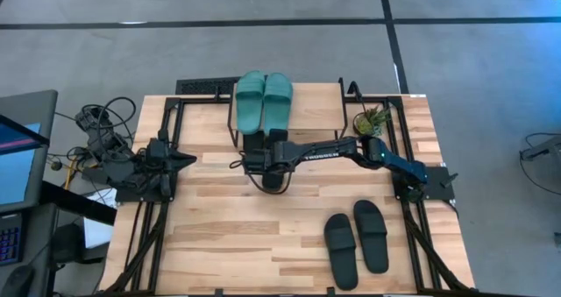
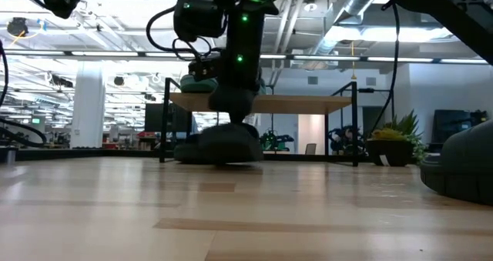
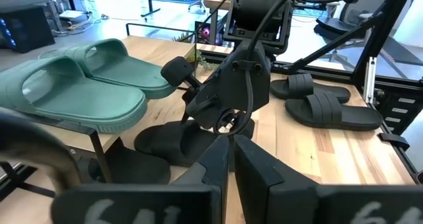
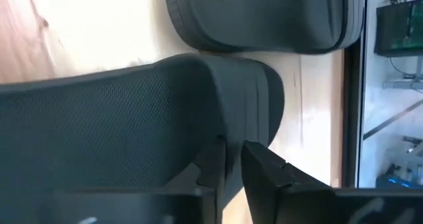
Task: Pick and place slides into the shelf
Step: Put the left black slide under the shelf
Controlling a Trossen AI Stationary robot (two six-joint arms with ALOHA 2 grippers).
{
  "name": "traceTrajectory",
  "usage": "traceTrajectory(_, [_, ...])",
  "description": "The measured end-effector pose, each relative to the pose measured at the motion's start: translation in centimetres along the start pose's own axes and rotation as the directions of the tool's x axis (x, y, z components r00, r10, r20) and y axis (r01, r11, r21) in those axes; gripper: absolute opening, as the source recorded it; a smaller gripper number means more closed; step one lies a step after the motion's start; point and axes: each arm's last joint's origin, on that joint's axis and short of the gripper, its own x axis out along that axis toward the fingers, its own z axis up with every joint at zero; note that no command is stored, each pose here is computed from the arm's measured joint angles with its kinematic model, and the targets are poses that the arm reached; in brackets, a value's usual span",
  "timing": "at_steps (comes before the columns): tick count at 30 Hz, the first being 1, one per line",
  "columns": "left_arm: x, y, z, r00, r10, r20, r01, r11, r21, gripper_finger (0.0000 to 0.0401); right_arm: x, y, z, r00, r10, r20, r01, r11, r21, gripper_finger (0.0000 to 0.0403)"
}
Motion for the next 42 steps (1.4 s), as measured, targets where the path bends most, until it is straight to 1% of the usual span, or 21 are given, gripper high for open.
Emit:
traceTrajectory(7, [0.0, 0.0, 0.0, 1.0, 0.004, 0.002, -0.004, 1.0, 0.0, 0.0013, -0.1, 0.1, 0.0, 1.0, 0.0, 0.001, 0.0, 1.0, 0.004, 0.0057])
traceTrajectory(19, [0.0, 0.0, 0.0, 1.0, 0.004, 0.002, -0.004, 1.0, -0.003, 0.0013, -1.1, 1.6, 0.0, 1.0, 0.006, 0.019, -0.006, 1.0, -0.004, 0.0058])
traceTrajectory(24, [0.0, 0.0, 0.0, 1.0, 0.004, 0.002, -0.004, 1.0, -0.003, 0.0013, -2.1, 2.6, -0.2, 0.999, 0.013, 0.032, -0.014, 1.0, 0.008, 0.0058])
traceTrajectory(27, [0.0, 0.0, 0.0, 1.0, 0.005, 0.002, -0.005, 1.0, -0.003, 0.0013, -3.3, 3.1, -0.4, 0.999, 0.019, 0.049, -0.018, 1.0, -0.007, 0.0058])
traceTrajectory(30, [0.0, 0.0, 0.0, 1.0, 0.005, 0.002, -0.005, 1.0, -0.002, 0.0013, -4.5, 3.6, -0.5, 0.997, 0.027, 0.069, -0.027, 1.0, 0.003, 0.0058])
traceTrajectory(34, [0.0, 0.0, 0.0, 1.0, 0.005, 0.002, -0.005, 1.0, -0.002, 0.0013, -6.2, 4.5, -0.7, 0.989, 0.103, 0.107, -0.104, 0.995, 0.006, 0.0058])
traceTrajectory(37, [0.0, 0.0, 0.0, 1.0, 0.006, -0.002, -0.006, 1.0, 0.003, 0.0013, -7.4, 5.7, -0.7, 0.969, 0.209, 0.134, -0.202, 0.977, -0.062, 0.0058])
traceTrajectory(40, [0.0, 0.1, -0.2, 1.0, 0.01, -0.01, -0.009, 1.0, 0.012, 0.0013, -8.1, 6.8, -0.9, 0.938, 0.321, 0.132, -0.304, 0.943, -0.136, 0.0058])
traceTrajectory(42, [0.0, 0.1, -0.2, 1.0, 0.011, -0.015, -0.011, 1.0, 0.014, 0.0013, -8.4, 7.2, -1.1, 0.935, 0.333, 0.118, -0.317, 0.939, -0.136, 0.0058])
